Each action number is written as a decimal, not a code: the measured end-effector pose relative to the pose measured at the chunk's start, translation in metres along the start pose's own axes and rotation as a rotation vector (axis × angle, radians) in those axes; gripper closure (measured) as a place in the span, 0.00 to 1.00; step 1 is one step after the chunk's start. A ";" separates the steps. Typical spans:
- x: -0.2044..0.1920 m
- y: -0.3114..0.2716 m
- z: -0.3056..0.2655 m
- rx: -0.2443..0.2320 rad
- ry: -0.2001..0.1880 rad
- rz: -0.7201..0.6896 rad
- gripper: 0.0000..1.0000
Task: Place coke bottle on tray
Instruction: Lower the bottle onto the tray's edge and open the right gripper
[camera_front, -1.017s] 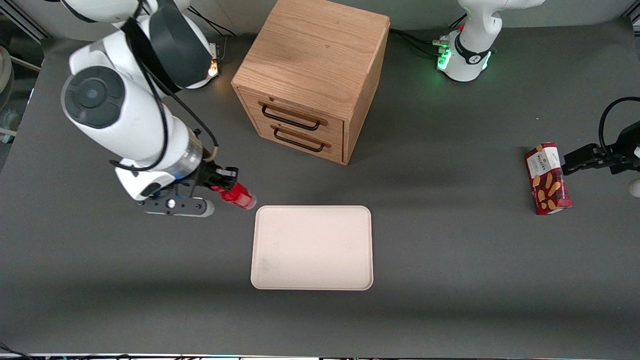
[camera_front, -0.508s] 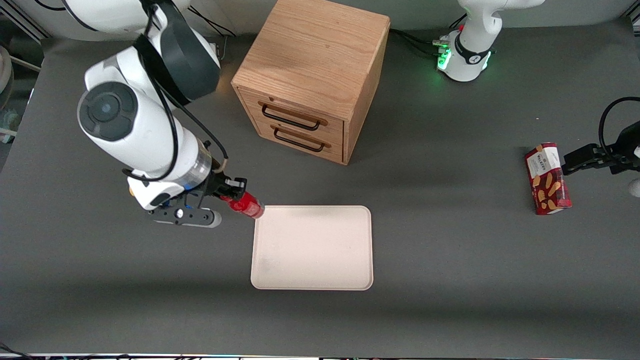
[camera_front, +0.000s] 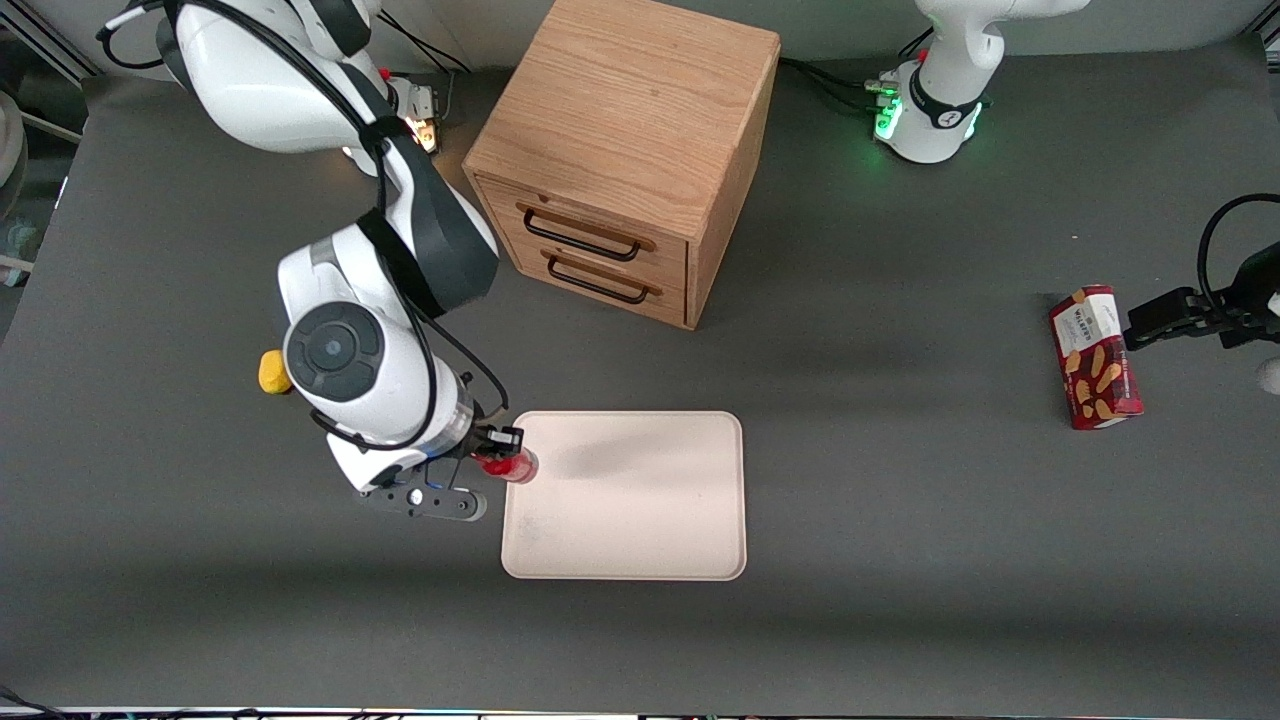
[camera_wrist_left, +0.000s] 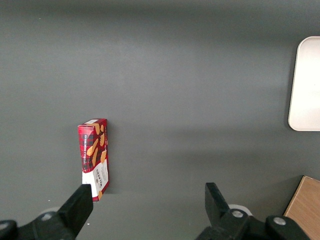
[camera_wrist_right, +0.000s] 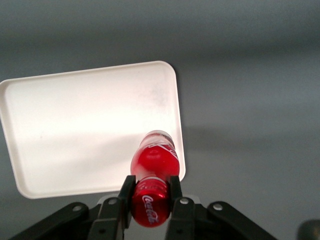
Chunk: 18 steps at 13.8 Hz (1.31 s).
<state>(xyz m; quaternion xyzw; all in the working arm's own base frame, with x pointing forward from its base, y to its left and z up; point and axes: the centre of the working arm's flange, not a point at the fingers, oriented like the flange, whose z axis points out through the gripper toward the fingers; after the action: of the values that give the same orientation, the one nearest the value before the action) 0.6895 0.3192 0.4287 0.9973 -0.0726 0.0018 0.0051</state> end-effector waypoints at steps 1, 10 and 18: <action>0.003 -0.002 0.011 0.000 0.007 -0.001 0.68; 0.012 -0.006 0.092 -0.016 0.044 -0.018 0.68; 0.011 -0.006 0.099 -0.017 0.042 -0.019 0.62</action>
<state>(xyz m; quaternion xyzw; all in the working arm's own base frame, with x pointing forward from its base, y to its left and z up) 0.7017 0.3230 0.3302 0.9976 -0.0632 0.0222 0.0152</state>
